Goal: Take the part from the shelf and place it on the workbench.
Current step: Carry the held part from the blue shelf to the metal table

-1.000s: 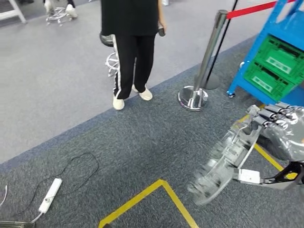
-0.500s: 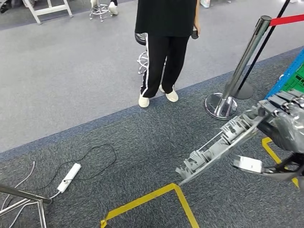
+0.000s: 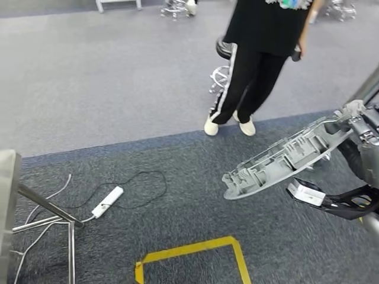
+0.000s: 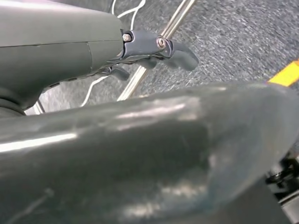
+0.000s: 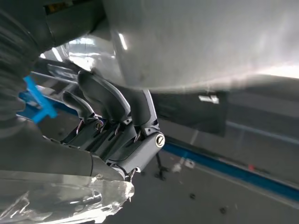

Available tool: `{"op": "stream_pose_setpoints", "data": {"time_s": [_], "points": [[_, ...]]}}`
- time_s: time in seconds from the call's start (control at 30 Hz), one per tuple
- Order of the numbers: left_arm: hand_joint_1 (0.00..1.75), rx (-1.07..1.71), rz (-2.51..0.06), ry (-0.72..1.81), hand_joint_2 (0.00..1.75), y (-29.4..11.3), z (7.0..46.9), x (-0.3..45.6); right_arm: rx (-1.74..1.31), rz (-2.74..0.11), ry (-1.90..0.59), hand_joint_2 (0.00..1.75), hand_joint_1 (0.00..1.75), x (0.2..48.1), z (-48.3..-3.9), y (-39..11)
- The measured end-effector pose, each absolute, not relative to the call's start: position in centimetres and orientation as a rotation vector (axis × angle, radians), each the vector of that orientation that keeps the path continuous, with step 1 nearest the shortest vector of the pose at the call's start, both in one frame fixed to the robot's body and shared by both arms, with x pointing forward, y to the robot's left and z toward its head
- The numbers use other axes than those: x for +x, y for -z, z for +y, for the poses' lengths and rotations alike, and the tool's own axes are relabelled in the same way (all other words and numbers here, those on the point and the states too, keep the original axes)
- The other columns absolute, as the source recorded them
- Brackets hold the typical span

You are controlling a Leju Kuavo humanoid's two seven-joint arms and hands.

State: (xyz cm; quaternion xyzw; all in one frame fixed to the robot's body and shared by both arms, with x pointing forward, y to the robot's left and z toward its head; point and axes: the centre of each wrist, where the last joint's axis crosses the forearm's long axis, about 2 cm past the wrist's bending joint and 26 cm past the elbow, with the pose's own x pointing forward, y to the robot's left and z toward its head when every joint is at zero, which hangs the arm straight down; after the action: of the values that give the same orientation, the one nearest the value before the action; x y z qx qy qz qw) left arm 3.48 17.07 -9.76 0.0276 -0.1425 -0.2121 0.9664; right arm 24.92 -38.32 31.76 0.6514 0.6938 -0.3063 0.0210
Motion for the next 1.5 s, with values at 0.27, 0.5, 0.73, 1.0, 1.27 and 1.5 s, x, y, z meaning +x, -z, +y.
{"op": "stream_pose_setpoints", "data": {"time_s": [0.27, 0.5, 0.73, 1.0, 1.27, 1.5], "points": [[0.0, 0.052, -0.283, 0.396, 0.0, 9.7, 17.0, 3.6, 2.04, 2.157, 0.889, 1.75, 1.75, 25.2, -37.9, -31.6], [0.0, 0.049, -0.278, 0.386, 0.0, 9.8, 17.0, 3.3, 2.045, 2.158, 0.859, 1.75, 1.75, 25.4, -37.7, -31.8], [0.0, 0.049, -0.273, 0.357, 0.0, 9.8, 17.3, 3.3, 2.054, 2.166, 0.85, 1.75, 1.75, 25.6, -37.3, -31.5], [0.0, 0.049, -0.273, 0.358, 0.0, 9.9, 17.7, 3.3, 2.063, 2.172, 0.823, 1.75, 1.75, 25.9, -37.3, -31.6], [0.0, 0.055, -0.267, 0.352, 0.0, 10.1, 18.3, 3.2, 2.072, 2.18, 0.826, 1.75, 1.75, 26.1, -37.2, -31.4], [0.0, 0.058, -0.256, 0.348, 0.0, 10.2, 18.6, 2.8, 2.072, 2.185, 0.827, 1.75, 1.75, 26.3, -37.0, -31.3]]}}
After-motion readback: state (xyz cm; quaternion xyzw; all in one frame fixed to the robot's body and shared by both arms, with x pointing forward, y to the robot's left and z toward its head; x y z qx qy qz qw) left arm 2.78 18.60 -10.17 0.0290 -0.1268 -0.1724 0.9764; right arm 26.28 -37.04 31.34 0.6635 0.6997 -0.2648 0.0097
